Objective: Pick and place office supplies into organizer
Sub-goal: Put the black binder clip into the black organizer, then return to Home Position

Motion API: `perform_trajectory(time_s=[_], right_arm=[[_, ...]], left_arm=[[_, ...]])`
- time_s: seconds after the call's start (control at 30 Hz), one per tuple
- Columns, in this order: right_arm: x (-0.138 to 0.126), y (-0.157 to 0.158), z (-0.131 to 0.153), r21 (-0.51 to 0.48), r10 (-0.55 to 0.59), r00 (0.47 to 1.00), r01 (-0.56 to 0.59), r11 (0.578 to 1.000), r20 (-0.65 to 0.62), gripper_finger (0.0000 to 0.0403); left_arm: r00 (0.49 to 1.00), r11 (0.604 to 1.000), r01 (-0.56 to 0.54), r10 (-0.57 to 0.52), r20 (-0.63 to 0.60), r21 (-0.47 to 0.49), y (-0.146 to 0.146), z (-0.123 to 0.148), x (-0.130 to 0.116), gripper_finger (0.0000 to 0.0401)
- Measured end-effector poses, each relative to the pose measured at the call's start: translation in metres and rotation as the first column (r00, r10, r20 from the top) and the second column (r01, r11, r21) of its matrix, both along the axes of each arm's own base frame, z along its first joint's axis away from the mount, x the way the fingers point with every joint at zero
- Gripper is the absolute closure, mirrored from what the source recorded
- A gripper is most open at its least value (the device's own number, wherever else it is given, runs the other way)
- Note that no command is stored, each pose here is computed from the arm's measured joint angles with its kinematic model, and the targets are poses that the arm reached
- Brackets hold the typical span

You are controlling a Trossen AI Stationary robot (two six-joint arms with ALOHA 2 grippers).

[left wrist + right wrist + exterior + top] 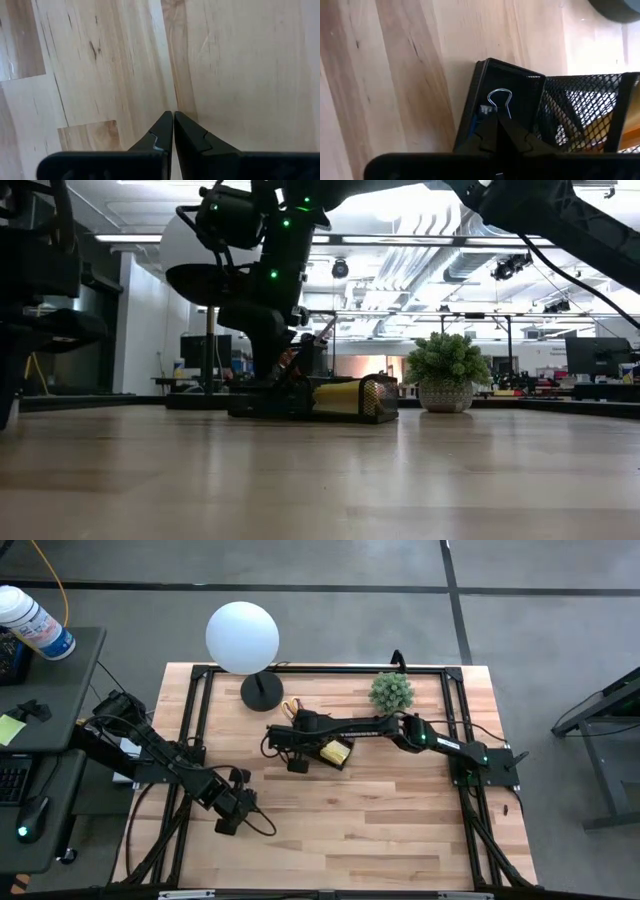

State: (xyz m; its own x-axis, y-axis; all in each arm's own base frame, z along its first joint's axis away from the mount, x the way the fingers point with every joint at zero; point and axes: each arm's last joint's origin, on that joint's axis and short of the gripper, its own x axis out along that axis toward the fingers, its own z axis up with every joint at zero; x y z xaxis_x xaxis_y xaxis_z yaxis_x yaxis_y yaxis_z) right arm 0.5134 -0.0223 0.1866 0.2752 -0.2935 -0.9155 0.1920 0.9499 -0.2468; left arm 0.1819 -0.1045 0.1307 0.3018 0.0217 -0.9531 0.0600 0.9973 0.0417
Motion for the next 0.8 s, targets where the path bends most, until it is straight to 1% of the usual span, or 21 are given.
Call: perform_trajectory(time_s=[0.2,0.43,0.57,0.67,0.8], right_arm=[[0.0,0.0,0.0,0.014,-0.042,0.999,0.042,0.999,0.014,0.0395],[0.0,0.0,0.0,-0.013,-0.052,0.999,0.052,0.999,0.015,0.0347],[0.0,0.0,0.001,-0.008,-0.048,0.999,0.048,0.999,0.015,0.0321],[0.0,0.002,0.001,0.007,-0.039,0.999,0.039,0.999,0.014,0.0309],[-0.002,0.013,0.006,-0.04,0.003,1.0,-0.003,0.999,-0.003,0.0305]], left_arm=[[1.0,1.0,0.0,0.0,0.0,0.0,0.0,0.0,0.0,0.0394],[1.0,1.0,0.0,0.0,0.001,-0.001,0.0,0.0,0.0,0.0394],[1.0,1.0,-0.001,0.001,0.001,-0.001,0.0,0.0,0.0,0.0394],[1.0,1.0,-0.001,0.001,0.001,-0.001,0.0,0.0,0.0,0.0394],[1.0,1.0,-0.001,0.001,0.001,-0.001,0.0,0.0,0.0,0.0394]])
